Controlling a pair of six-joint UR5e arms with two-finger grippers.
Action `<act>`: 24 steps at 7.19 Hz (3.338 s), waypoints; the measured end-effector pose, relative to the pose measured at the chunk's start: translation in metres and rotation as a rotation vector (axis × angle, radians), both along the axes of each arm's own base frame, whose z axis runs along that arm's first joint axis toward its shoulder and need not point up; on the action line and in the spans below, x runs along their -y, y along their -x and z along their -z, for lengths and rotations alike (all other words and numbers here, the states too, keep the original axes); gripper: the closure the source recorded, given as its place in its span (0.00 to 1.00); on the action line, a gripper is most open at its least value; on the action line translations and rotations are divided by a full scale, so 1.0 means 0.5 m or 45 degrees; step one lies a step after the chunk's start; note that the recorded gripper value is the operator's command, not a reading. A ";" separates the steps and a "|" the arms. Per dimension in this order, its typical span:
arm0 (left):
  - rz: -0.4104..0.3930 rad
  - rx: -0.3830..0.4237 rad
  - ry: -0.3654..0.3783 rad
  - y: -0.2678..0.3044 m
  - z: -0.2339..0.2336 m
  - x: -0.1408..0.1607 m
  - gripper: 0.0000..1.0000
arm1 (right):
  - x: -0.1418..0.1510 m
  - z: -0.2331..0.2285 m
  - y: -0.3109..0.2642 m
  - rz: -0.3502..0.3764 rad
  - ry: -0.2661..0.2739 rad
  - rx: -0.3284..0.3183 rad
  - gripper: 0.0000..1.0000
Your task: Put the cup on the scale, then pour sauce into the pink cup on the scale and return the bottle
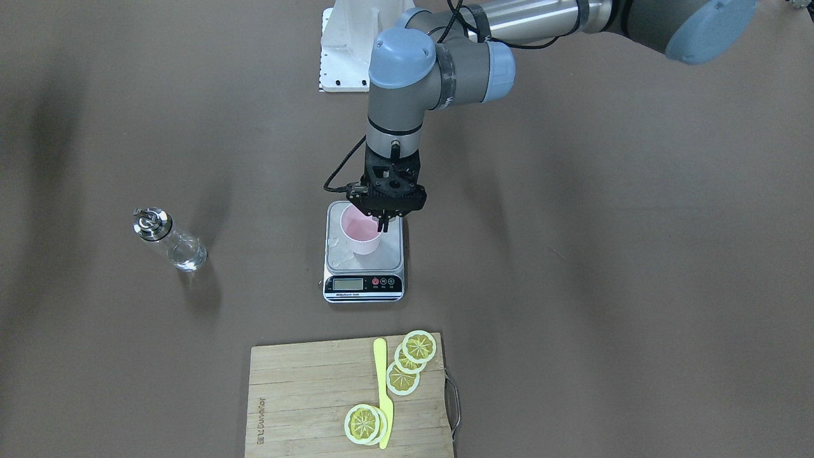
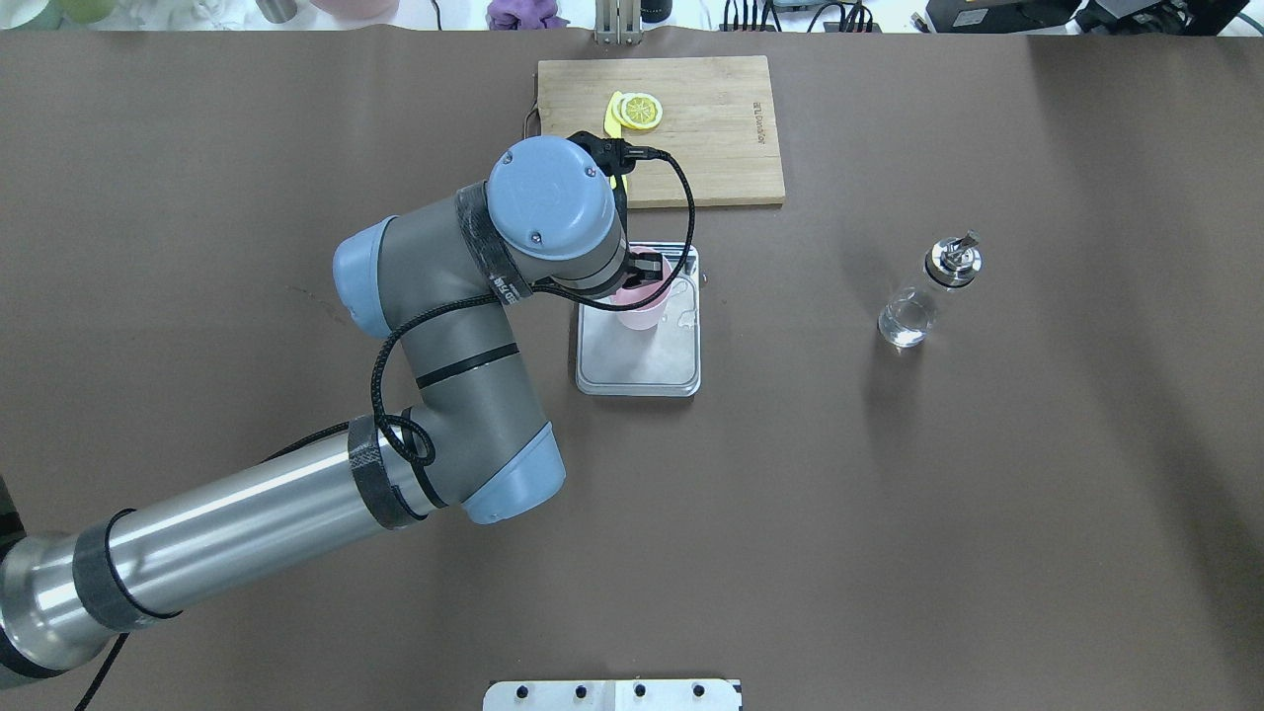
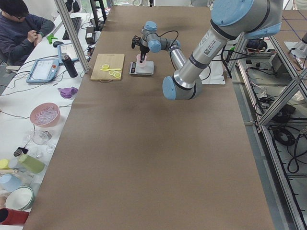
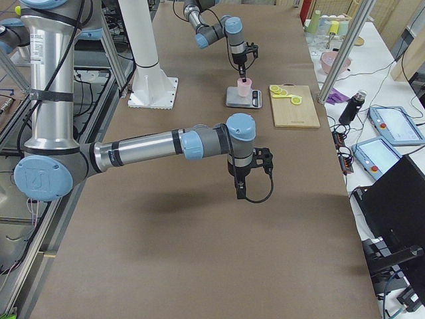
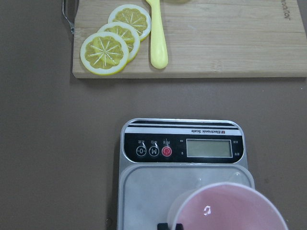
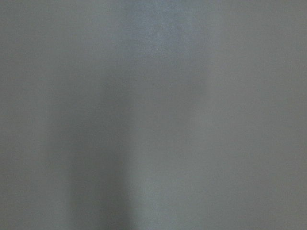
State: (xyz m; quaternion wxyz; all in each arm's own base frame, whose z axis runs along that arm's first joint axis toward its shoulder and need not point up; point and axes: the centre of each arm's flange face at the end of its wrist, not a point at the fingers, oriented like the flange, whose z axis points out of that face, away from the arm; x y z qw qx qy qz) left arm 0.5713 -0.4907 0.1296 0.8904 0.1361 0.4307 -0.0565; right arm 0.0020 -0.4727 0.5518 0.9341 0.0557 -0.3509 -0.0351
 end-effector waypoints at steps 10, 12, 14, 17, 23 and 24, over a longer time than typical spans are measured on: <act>-0.004 0.008 -0.005 -0.002 -0.009 -0.001 0.08 | -0.001 0.002 0.000 0.000 -0.003 0.000 0.00; -0.007 -0.005 -0.013 0.005 -0.001 -0.005 0.02 | 0.001 0.005 0.000 0.001 -0.008 0.001 0.00; -0.030 0.002 -0.044 0.044 0.030 -0.014 0.02 | 0.005 0.012 0.002 0.009 -0.023 0.002 0.00; -0.134 0.037 -0.078 0.290 -0.017 0.006 0.02 | 0.010 0.028 0.007 0.010 -0.133 0.022 0.00; -0.222 0.175 0.019 0.946 -0.500 0.160 0.02 | 0.023 0.092 0.045 0.060 -0.440 0.091 0.00; -0.276 0.236 -0.017 1.012 -0.577 0.162 0.02 | 0.019 0.098 0.054 0.075 -0.489 0.107 0.00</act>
